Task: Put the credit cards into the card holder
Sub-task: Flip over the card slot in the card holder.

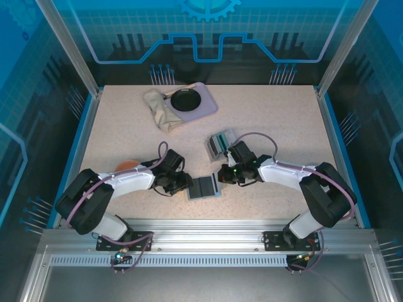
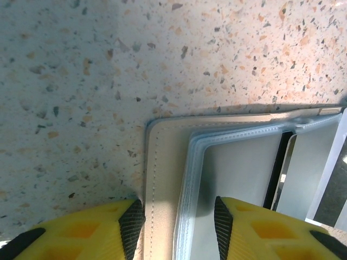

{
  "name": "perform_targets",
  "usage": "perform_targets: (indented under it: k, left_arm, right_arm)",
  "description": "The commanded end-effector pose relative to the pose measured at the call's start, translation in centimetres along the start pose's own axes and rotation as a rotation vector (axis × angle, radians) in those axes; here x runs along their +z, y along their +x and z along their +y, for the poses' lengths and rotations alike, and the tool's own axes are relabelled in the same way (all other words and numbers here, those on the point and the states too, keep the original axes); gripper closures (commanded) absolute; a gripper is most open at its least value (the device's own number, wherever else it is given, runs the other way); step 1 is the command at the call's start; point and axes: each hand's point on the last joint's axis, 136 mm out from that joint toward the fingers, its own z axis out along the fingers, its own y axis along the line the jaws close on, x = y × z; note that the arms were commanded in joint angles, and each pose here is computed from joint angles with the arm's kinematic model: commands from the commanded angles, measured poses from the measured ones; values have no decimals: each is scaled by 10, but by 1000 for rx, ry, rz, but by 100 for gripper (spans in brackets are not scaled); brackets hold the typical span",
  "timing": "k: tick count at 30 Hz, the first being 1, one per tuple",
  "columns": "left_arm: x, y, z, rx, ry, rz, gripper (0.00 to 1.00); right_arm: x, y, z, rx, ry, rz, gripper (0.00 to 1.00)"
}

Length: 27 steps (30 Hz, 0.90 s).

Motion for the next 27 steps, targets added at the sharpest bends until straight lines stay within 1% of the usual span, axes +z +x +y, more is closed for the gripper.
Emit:
perform_targets:
  k: [1, 4, 6, 10, 17, 27]
  left_arm:
    - [16, 14, 4, 1, -4, 65, 56]
    - [17, 14, 7, -2, -18, 62, 56]
    - [17, 14, 8, -3, -21, 63, 56]
    - [18, 15, 8, -4, -19, 66, 57]
    - [21, 16, 6, 1, -12, 78, 57]
    - [23, 16, 2, 5, -9, 83, 57]
  right_arm:
    - [-6, 7, -13, -9, 69, 3, 99]
    - [-16, 7, -25, -40, 158, -2, 99]
    - [-20, 7, -27, -41, 154, -23, 99]
    - [-13, 14, -36, -30, 181, 5, 99]
    - [6, 18, -23, 21, 70, 31, 99]
    - [5, 11, 0, 40, -36, 29, 99]
